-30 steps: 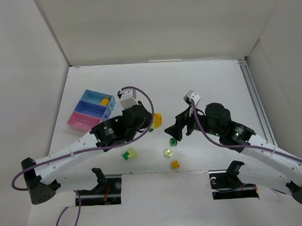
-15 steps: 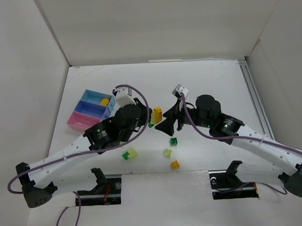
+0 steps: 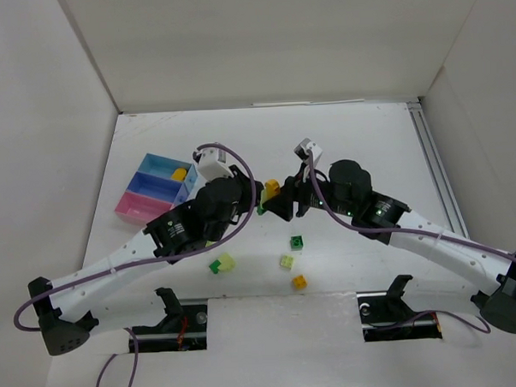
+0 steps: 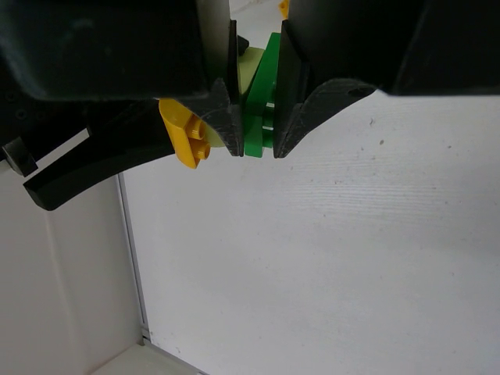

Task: Sort the legos into containers by color

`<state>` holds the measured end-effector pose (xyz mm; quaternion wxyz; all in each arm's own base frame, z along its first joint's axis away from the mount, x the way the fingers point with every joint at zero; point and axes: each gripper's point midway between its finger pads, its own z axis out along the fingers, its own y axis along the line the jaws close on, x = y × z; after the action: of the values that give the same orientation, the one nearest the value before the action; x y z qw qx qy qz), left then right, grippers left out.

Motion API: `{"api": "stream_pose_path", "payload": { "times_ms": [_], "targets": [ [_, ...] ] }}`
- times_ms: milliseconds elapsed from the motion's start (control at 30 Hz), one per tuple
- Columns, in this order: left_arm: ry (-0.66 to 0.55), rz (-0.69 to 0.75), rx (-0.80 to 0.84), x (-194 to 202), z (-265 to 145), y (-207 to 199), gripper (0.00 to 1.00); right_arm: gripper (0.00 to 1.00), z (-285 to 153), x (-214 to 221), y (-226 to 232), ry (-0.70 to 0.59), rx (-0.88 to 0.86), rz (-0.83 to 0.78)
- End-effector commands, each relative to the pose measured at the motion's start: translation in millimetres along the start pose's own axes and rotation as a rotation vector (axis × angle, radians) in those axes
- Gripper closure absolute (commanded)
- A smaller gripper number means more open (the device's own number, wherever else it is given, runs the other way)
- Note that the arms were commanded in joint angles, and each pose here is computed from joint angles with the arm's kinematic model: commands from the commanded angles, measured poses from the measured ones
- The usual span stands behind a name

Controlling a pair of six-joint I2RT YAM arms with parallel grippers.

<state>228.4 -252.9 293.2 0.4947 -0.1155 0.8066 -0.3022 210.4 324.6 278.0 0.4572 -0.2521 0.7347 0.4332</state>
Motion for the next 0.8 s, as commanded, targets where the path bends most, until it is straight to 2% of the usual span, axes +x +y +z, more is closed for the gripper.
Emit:
{"api": "stream_pose_path", "payload": {
  "times_ms": [0, 167, 367, 433, 467, 500, 633, 667, 767],
  "targets": [
    [-0.037, -0.033, 0.025, -7.4, 1.0, -9.1, 1.0, 0.4, -2.1, -42.1, 13.9, -0.131, -0.018, 0.0],
    [-0.033, -0.028, 0.019, -3.2, 4.5, -7.5, 1.0, 0.49, -1.9, -44.9, 13.3, -0.143, -0.013, -0.001],
    [-0.031, -0.046, 0.053, -4.6, 4.1, -16.1, 1.0, 0.51, -0.1, -48.6, 14.7, -0.151, -0.018, 0.006],
    [-0.019, -0.04, 0.053, -0.4, 4.8, -14.3, 1.0, 0.56, 2.5, -46.0, 13.0, -0.143, -0.014, 0.008],
    [-0.019, -0.04, 0.053, -0.3, 4.9, -14.3, 1.0, 0.63, 2.5, -46.0, 13.0, -0.143, -0.014, 0.008],
    [-0.019, -0.04, 0.053, -0.3, 4.9, -14.3, 1.0, 0.64, 2.5, -46.0, 13.0, -0.143, -0.014, 0.008],
    [-0.023, -0.056, 0.059, -1.0, 3.5, -14.1, 1.0, 0.83, 2.5, -46.0, 12.2, -0.143, -0.013, -0.011],
    [-0.031, -0.047, 0.053, -2.2, 3.9, -12.8, 1.0, 1.0, -0.4, -48.9, 14.1, -0.152, -0.017, -0.014],
    [-0.049, -0.033, -0.007, -1.4, 6.1, 2.2, 1.0, 1.0, -6.8, -49.4, 16.0, -0.154, -0.04, -0.029]
  ]
}}
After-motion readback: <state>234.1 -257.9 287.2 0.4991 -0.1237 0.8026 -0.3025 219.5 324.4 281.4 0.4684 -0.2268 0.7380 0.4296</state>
